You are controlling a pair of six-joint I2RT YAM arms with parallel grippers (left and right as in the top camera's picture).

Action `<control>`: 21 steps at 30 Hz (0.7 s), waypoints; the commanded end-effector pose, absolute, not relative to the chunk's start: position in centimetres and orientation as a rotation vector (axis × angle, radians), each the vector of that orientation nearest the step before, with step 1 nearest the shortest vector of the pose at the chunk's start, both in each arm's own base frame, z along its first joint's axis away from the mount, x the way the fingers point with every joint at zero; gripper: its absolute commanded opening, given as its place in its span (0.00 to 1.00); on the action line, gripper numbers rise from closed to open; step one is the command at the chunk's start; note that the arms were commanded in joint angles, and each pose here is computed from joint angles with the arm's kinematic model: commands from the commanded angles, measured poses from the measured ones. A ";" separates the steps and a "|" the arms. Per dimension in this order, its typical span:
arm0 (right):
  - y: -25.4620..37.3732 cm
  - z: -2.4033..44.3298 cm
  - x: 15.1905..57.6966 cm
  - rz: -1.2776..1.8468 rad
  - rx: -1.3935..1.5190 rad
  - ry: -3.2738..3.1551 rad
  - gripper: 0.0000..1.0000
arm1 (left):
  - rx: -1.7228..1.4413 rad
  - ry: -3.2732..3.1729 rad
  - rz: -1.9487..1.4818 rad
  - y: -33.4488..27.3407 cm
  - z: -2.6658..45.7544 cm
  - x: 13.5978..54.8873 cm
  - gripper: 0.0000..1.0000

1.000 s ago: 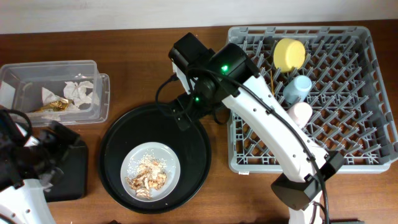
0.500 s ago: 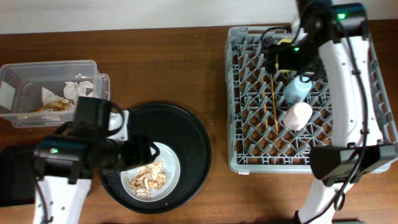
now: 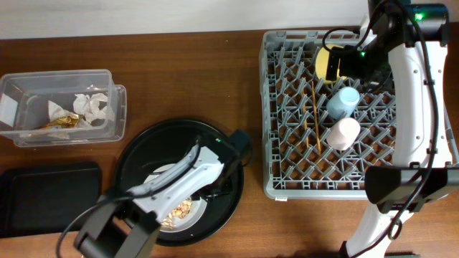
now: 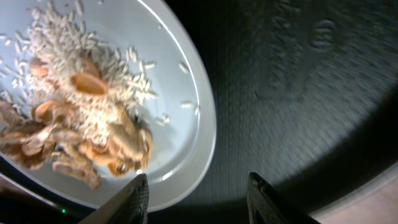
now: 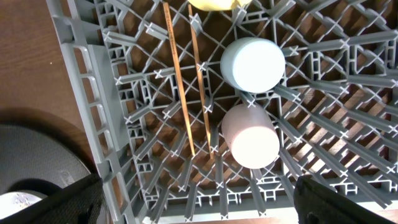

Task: Sort waste into correct bins and load items into the dishwasher rack
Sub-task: 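Grasp the white plate rim with the left gripper and lift it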

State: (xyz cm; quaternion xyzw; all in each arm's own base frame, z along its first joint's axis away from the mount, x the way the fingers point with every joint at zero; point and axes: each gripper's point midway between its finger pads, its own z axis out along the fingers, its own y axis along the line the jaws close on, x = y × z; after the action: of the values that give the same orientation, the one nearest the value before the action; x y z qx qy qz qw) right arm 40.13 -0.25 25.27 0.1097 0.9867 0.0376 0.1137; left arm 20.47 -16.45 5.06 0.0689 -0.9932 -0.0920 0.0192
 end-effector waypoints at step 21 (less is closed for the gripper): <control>-0.5 25.1 40.1 0.100 0.318 2.898 0.98 | 0.221 -3.109 -0.478 -16.0 0.5 22.7 0.01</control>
State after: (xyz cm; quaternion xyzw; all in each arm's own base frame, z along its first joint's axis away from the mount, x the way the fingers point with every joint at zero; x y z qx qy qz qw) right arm 40.13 -0.25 25.27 0.1101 0.9867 0.0376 0.1137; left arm 22.71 -16.19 0.66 0.0711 -0.9873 -0.1423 -0.0028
